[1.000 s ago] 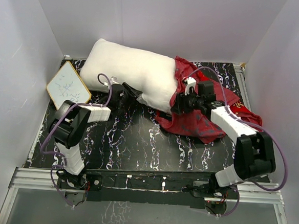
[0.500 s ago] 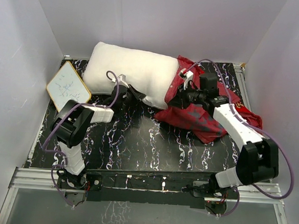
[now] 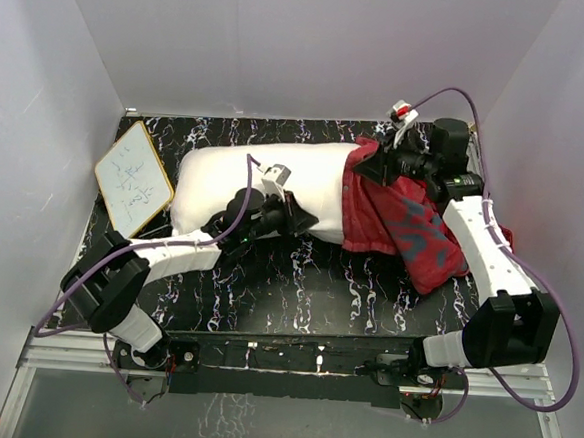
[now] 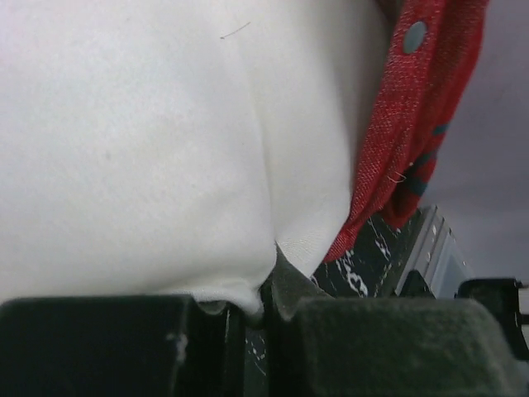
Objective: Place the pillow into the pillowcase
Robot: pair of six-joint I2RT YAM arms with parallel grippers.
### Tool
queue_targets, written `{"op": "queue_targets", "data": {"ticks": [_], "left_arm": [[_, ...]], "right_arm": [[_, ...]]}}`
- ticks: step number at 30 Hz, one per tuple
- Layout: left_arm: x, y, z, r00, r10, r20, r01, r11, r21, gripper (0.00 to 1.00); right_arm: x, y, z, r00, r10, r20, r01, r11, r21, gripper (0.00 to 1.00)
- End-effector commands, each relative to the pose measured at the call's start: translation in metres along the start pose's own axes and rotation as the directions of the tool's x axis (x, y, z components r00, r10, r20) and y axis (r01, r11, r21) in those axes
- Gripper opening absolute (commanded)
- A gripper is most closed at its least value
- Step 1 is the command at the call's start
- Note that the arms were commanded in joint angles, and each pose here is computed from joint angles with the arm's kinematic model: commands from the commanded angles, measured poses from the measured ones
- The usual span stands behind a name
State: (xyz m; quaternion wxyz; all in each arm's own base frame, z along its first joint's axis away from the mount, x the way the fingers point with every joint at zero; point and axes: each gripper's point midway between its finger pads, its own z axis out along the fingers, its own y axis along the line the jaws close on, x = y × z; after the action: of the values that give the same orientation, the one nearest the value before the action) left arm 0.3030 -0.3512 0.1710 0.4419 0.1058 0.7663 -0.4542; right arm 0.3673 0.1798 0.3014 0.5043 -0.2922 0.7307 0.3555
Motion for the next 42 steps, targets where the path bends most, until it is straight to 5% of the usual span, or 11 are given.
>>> {"op": "queue_targets", "data": {"ticks": [1, 5, 8, 12, 16, 22, 26, 30, 36, 38, 42], "left_arm": [[0.027, -0.049, -0.022, 0.991, 0.083, -0.101, -0.061, 0.978, 0.200, 0.00], [0.072, -0.037, -0.028, 0.969, 0.079, -0.234, -0.037, 0.983, 0.177, 0.03], [0.086, -0.031, -0.040, 0.950, 0.086, -0.300, -0.042, 0.987, 0.152, 0.23], [0.067, -0.042, -0.067, 0.942, 0.163, -0.293, -0.122, 0.981, 0.154, 0.57], [0.030, -0.054, -0.100, 0.941, 0.248, -0.230, -0.225, 0.967, 0.123, 0.86], [-0.025, -0.062, -0.137, 0.939, 0.303, -0.161, -0.303, 0.953, 0.028, 0.97], [-0.073, -0.026, -0.137, 0.956, 0.245, -0.160, -0.271, 0.947, -0.173, 0.97], [-0.122, 0.034, -0.135, 0.983, 0.144, -0.110, -0.175, 0.912, -0.370, 0.97], [-0.142, 0.061, -0.085, 0.948, 0.248, -0.202, -0.303, 0.896, -0.324, 0.97], [-0.130, 0.067, -0.068, 0.922, 0.286, -0.262, -0.354, 0.896, -0.269, 0.97], [-0.086, 0.079, -0.042, 0.866, 0.322, -0.382, -0.403, 0.902, -0.154, 0.96]], "right_arm": [[0.056, 0.038, -0.012, 0.987, -0.119, -0.111, 0.092, 0.969, -0.228, 0.08], [0.134, 0.063, -0.041, 0.928, -0.232, -0.292, 0.113, 0.921, -0.373, 0.19], [0.141, 0.070, -0.065, 0.904, -0.289, -0.316, 0.158, 0.911, -0.382, 0.34], [0.086, 0.068, -0.094, 0.916, -0.345, -0.203, 0.287, 0.919, -0.270, 0.57], [0.021, 0.055, -0.113, 0.911, -0.395, -0.122, 0.383, 0.917, -0.115, 0.69], [-0.033, 0.005, -0.098, 0.966, -0.250, -0.063, 0.255, 0.963, 0.087, 0.85], [-0.026, -0.045, -0.062, 0.996, -0.034, -0.081, 0.043, 0.993, 0.114, 0.85], [-0.004, -0.093, -0.030, 0.987, 0.037, -0.159, -0.002, 0.977, 0.215, 0.85], [0.051, -0.129, 0.000, 0.944, 0.085, -0.318, 0.007, 0.961, 0.276, 0.80], [0.064, -0.132, 0.002, 0.934, 0.094, -0.344, 0.004, 0.962, 0.273, 0.72], [0.068, -0.117, 0.009, 0.937, 0.077, -0.340, -0.008, 0.980, 0.200, 0.35]]}}
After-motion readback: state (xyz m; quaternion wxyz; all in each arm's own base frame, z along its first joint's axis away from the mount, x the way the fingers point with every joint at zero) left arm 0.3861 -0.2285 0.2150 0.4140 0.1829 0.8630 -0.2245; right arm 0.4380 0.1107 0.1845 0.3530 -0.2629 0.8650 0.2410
